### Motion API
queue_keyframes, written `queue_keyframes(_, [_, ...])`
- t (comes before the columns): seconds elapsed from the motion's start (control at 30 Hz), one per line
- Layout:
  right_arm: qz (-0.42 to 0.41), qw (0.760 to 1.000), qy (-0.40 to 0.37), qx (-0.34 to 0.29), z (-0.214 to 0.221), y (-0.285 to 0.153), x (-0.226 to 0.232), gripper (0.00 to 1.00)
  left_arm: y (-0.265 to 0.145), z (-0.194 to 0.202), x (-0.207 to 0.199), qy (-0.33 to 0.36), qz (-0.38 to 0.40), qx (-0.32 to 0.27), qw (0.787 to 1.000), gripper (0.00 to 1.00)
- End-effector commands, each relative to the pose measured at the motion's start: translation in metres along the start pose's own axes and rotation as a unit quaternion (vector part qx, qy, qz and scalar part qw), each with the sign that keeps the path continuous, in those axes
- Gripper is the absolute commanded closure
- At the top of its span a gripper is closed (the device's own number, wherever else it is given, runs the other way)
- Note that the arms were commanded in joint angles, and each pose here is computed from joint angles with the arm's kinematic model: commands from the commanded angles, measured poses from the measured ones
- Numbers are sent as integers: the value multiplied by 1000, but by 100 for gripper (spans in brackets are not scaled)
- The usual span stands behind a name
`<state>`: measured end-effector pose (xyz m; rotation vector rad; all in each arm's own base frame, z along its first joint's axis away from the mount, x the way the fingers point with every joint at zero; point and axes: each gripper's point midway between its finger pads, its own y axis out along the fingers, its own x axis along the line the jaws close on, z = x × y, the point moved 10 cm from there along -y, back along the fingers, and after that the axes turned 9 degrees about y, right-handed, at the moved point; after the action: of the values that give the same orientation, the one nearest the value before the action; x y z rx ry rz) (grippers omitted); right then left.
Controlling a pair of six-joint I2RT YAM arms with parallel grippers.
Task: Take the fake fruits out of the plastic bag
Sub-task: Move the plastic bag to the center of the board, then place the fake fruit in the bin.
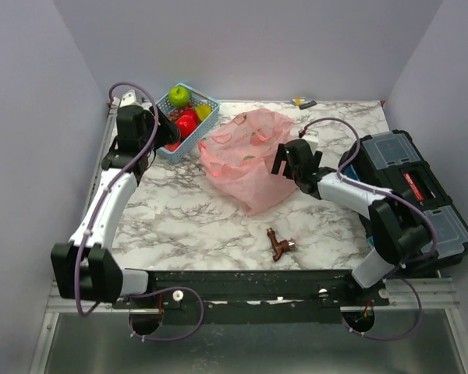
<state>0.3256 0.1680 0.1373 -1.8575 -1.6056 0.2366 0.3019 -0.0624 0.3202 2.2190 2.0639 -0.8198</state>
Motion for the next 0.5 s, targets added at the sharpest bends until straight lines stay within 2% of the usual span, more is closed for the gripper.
queue_keyframes(0.0, [-9, 999, -24, -37, -38, -44, 1, 0, 57, -36, 14, -44, -40, -79, 995, 100])
queue_keyframes(0.13, [-63, 997, 0, -34, -56, -90, -2, 0, 108, -49, 36, -13, -125, -103, 987, 100])
queue_keyframes(0.3, [-177, 984, 16, -13, -48, -139, -14, 0, 170, -60, 51, -23, -113, -74, 991, 100])
queue_keyframes(0.47, [-201, 978, 29, -39, -53, -178, -33, 0, 211, -55, 55, -45, -105, -49, 992, 84])
